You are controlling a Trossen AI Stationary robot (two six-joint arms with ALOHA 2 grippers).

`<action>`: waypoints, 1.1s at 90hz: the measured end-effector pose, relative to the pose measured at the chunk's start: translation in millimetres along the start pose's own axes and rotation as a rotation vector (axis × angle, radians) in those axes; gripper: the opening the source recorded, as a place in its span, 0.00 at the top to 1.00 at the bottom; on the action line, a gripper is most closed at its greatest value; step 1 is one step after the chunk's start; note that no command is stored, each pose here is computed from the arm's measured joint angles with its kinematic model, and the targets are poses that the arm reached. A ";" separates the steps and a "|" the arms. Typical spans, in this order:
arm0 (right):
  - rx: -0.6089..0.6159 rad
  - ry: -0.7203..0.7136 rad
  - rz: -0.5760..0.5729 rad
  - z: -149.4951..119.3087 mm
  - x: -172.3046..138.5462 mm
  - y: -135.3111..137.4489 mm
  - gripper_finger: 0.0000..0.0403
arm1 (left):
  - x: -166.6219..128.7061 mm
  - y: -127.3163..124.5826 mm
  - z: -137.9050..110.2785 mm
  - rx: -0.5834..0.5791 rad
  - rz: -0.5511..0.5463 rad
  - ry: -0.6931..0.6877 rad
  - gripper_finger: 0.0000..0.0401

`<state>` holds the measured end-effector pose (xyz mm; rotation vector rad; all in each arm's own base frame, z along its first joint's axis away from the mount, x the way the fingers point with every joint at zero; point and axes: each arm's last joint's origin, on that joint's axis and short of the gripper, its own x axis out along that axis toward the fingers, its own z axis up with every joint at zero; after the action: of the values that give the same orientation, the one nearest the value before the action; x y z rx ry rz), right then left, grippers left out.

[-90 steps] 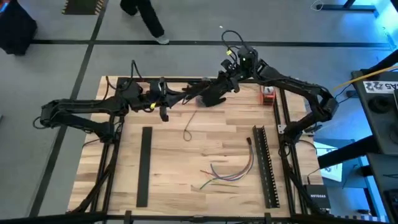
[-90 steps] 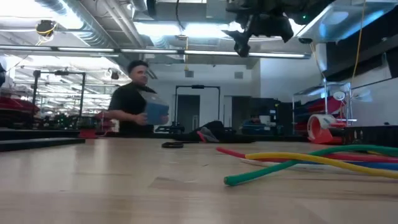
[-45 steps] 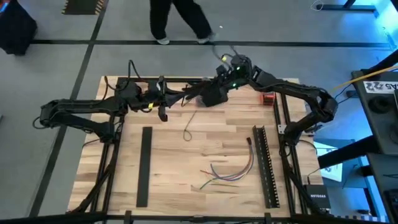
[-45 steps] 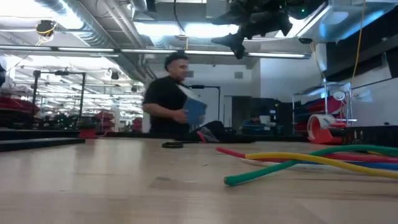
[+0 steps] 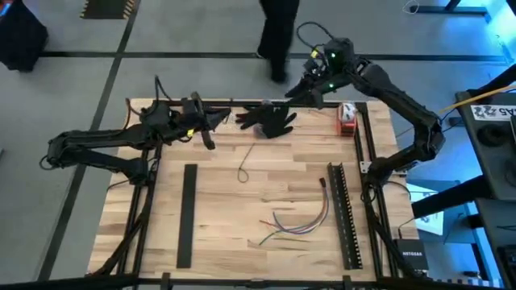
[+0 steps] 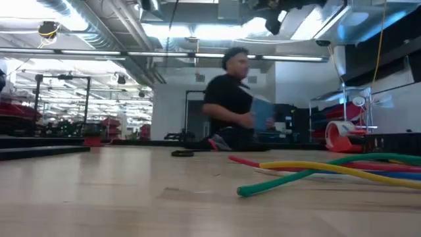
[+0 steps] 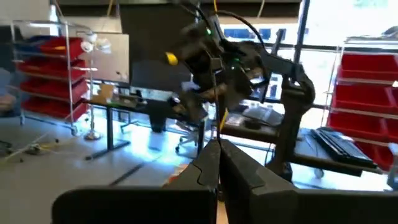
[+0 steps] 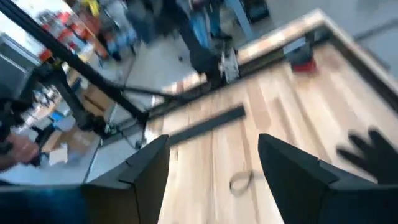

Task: Ziptie cables
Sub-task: Insert the black zip tie into the locking head

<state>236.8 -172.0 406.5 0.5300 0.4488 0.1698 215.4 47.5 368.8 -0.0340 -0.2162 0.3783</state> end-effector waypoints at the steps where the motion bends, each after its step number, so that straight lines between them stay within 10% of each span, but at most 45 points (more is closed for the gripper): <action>1: 0.003 0.007 -0.006 -1.1 0.4 -0.2 0.41 | -0.3 0.1 0.7 0.000 0.000 -0.005 1.00; 18: 0.030 0.048 -0.084 -27.3 46.3 -13.4 0.41 | -2.2 -2.3 9.7 -0.006 -0.055 -0.086 1.00; 56: 0.676 -0.246 0.371 -69.0 154.2 -45.8 0.41 | -2.8 -21.6 7.5 0.300 -0.163 -0.118 1.00; 99: 1.042 -0.179 0.432 -67.3 208.8 -64.1 0.41 | 6.6 -38.5 -8.8 0.448 -0.249 -0.090 1.00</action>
<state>394.6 -140.0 244.4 1.6552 0.2112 0.2964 237.3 14.2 364.4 0.4481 -0.2181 0.1738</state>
